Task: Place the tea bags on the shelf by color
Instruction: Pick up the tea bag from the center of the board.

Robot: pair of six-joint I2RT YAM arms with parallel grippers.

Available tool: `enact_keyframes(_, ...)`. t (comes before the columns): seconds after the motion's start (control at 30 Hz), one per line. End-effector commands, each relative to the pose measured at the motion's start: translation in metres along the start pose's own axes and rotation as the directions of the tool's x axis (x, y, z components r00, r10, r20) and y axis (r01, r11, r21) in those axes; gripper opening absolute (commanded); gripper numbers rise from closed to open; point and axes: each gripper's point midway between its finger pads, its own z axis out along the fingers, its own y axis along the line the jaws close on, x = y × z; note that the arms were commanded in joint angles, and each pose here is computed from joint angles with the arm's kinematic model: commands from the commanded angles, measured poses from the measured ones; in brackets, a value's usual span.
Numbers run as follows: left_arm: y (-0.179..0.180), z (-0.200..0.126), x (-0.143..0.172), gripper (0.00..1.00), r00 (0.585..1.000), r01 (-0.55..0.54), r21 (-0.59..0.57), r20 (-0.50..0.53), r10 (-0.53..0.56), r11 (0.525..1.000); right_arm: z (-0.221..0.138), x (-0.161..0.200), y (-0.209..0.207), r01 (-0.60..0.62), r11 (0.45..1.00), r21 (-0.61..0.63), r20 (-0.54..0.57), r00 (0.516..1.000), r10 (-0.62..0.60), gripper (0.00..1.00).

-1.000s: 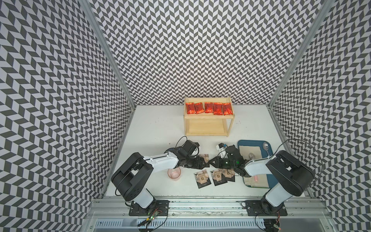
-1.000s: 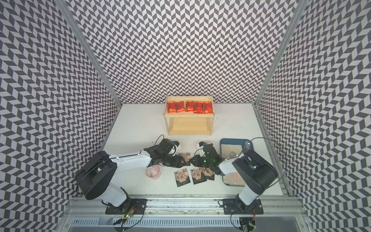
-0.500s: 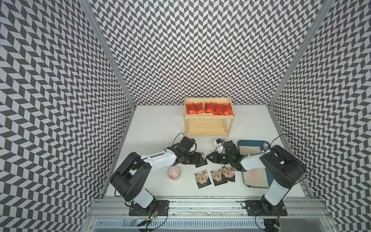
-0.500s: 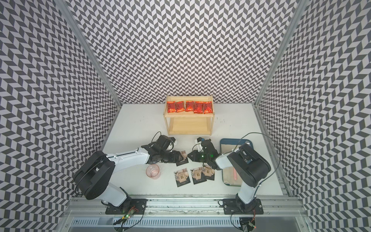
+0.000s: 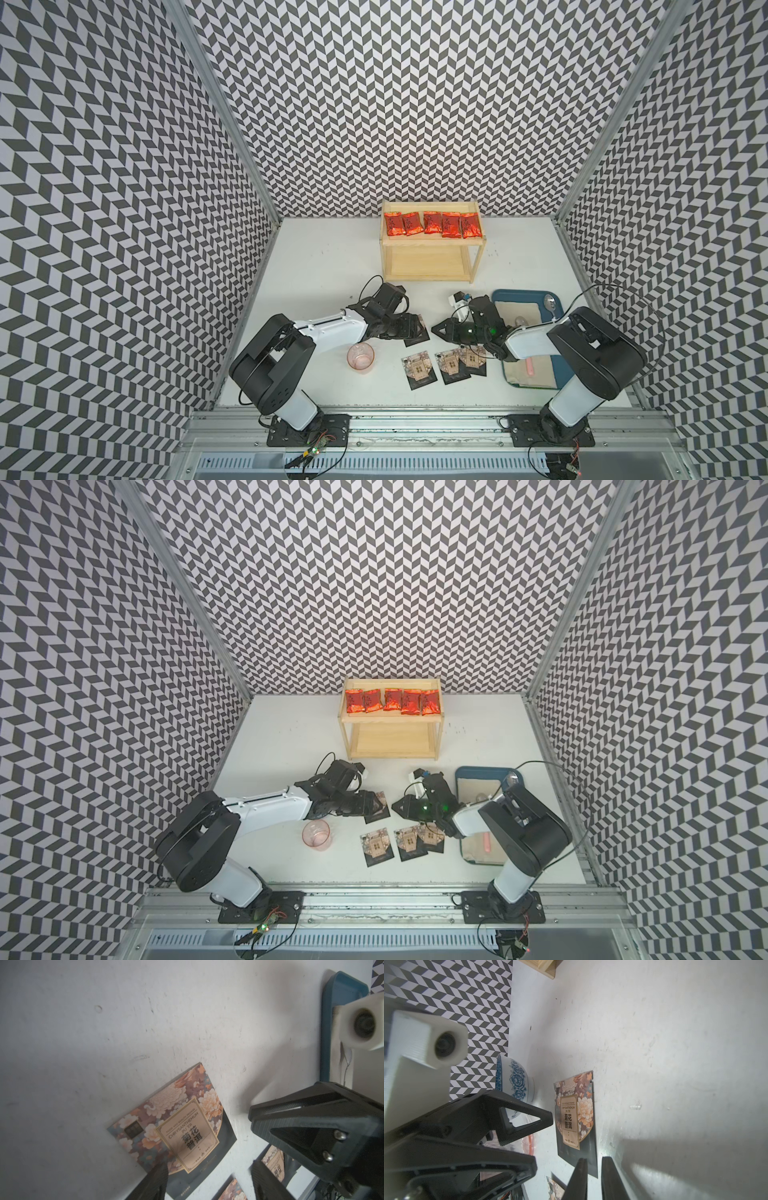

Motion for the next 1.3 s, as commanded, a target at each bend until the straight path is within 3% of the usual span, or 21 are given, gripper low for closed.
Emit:
enact_keyframes(0.0,0.004,0.008,0.005,0.68,1.0,0.002,-0.005,-0.013,-0.002,1.0,-0.002,-0.008,0.016,0.009,0.998,-0.069,0.03,1.0,-0.007,0.25)
enact_keyframes(0.17,0.018,0.009,0.016,0.68,1.0,0.016,-0.038,-0.022,-0.016,0.999,0.006,-0.004,0.016,-0.029,0.996,-0.087,0.0,1.0,0.029,0.33)
enact_keyframes(0.7,0.026,0.008,0.021,0.68,0.999,0.037,-0.034,-0.019,-0.038,0.999,0.034,0.005,0.018,-0.12,0.986,-0.115,-0.084,0.99,0.111,0.36)
enact_keyframes(1.27,0.035,0.008,0.027,0.68,0.998,0.059,-0.018,-0.024,-0.059,0.998,0.036,-0.022,0.0,-0.029,0.997,-0.074,-0.048,0.999,0.025,0.38)
